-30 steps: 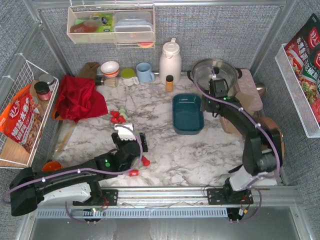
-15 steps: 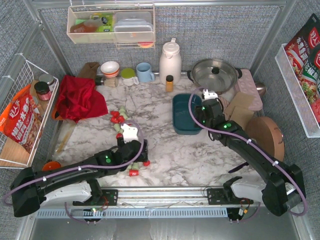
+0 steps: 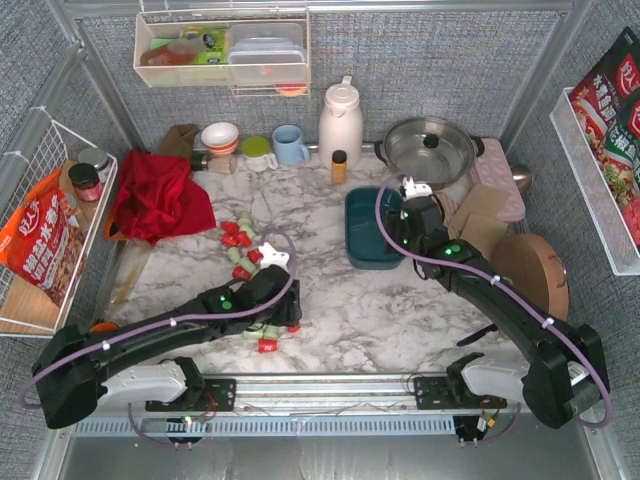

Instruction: Mix the coffee capsules in the storage basket

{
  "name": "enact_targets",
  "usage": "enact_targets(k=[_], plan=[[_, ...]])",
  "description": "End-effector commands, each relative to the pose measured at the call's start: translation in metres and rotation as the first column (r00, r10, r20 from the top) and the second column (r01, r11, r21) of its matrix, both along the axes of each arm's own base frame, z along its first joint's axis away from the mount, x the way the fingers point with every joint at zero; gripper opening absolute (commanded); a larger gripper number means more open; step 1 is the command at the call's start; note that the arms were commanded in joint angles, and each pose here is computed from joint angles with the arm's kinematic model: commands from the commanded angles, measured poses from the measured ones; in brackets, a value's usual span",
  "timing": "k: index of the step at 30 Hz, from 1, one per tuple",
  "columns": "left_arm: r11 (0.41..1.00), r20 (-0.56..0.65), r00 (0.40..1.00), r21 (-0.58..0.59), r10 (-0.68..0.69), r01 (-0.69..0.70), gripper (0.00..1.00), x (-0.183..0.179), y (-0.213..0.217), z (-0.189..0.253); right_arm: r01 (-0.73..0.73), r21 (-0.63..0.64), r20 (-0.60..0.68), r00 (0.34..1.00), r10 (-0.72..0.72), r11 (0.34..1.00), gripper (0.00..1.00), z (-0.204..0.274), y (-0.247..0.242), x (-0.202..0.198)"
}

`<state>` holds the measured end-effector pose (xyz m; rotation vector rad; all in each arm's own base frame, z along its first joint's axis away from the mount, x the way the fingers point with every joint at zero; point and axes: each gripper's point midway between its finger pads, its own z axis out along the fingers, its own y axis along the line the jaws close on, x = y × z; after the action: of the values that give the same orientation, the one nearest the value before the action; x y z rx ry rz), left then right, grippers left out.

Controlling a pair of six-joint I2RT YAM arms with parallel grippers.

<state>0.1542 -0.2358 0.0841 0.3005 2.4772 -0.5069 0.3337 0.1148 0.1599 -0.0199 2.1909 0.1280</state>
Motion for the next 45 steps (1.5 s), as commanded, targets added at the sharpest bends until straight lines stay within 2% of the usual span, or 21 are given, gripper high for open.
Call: enact_targets(k=[1, 8, 14, 23, 32, 38, 42, 45], plan=[[0.997, -0.111, 0.993, 0.07, -0.032, 0.04, 0.61, -0.017, 0.005, -0.014, -0.006, 0.022, 0.023, 1.0, 0.005, 1.0, 0.59, 0.007, 0.004, 0.005], [0.999, -0.107, 0.994, -0.005, -0.036, 0.035, 0.61, -0.01, -0.018, -0.01, -0.01, 0.019, 0.014, 1.0, 0.009, 1.0, 0.59, 0.004, 0.005, 0.005], [0.998, -0.137, 0.99, 0.032, -0.041, 0.046, 0.68, -0.011, -0.02, -0.023, -0.012, 0.021, 0.008, 1.0, 0.011, 1.0, 0.59, 0.002, 0.006, 0.006], [0.993, -0.2, 0.98, 0.113, -0.002, 0.025, 0.67, -0.019, -0.008, -0.039, -0.019, 0.025, -0.005, 1.0, 0.019, 1.0, 0.59, -0.002, 0.009, 0.006], [0.996, -0.239, 0.97, 0.064, -0.041, 0.058, 0.64, -0.026, -0.024, -0.049, -0.022, 0.025, -0.01, 1.0, 0.023, 0.999, 0.59, -0.003, 0.009, 0.006], [0.998, -0.207, 0.976, -0.014, -0.07, 0.069, 0.64, -0.017, -0.05, -0.043, -0.025, 0.027, -0.015, 1.0, 0.025, 0.999, 0.59, -0.005, 0.01, 0.006], [0.998, -0.158, 0.986, 0.001, -0.054, 0.055, 0.64, 0.0, -0.06, -0.043, -0.025, 0.027, -0.016, 1.0, 0.025, 0.999, 0.59, -0.005, 0.01, 0.006], [0.997, -0.148, 0.988, 0.055, -0.042, 0.051, 0.64, 0.008, -0.06, -0.047, -0.024, 0.025, -0.019, 1.0, 0.025, 0.999, 0.59, -0.006, 0.01, 0.006]])
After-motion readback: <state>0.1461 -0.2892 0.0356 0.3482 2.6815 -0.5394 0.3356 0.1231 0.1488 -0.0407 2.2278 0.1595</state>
